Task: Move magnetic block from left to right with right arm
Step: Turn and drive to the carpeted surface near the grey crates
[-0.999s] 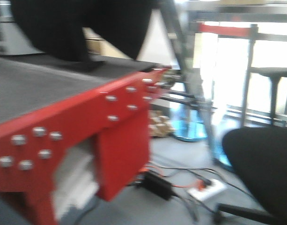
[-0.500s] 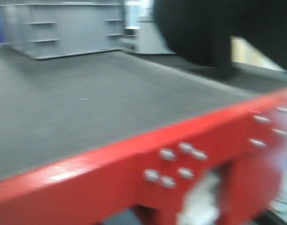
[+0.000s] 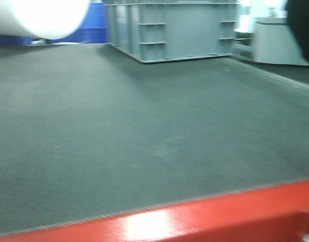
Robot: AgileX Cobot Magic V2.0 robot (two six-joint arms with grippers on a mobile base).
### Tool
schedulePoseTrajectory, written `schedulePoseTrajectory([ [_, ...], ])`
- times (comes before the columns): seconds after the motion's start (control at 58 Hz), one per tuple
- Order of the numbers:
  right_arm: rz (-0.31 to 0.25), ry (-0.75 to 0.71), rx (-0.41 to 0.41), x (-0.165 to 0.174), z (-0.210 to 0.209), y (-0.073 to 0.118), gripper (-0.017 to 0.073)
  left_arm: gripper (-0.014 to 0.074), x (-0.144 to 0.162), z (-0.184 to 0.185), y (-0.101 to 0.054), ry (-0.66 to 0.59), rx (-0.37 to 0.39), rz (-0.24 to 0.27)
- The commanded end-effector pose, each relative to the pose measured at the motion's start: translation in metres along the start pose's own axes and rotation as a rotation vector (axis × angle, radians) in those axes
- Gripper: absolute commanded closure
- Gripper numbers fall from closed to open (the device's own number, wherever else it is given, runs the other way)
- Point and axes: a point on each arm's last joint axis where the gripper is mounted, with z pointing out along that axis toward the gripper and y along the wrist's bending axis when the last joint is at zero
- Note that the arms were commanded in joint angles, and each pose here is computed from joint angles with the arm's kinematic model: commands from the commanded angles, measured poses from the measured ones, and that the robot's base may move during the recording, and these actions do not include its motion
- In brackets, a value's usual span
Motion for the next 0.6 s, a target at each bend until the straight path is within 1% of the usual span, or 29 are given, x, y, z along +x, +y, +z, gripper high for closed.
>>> schedulePoseTrajectory([
  [0.0, 0.001, -0.101, 0.016, -0.0165, -0.0011, -0.0004, 0.0293, 0.0711, -0.005, -0.0007, 0.0001, -0.082, 0.002, -0.016],
  [0.586, 0.001, -0.101, 0.016, -0.0165, -0.0011, -0.0004, 0.0293, 0.0711, -0.005, -0.0007, 0.0001, -0.082, 0.002, -0.016],
])
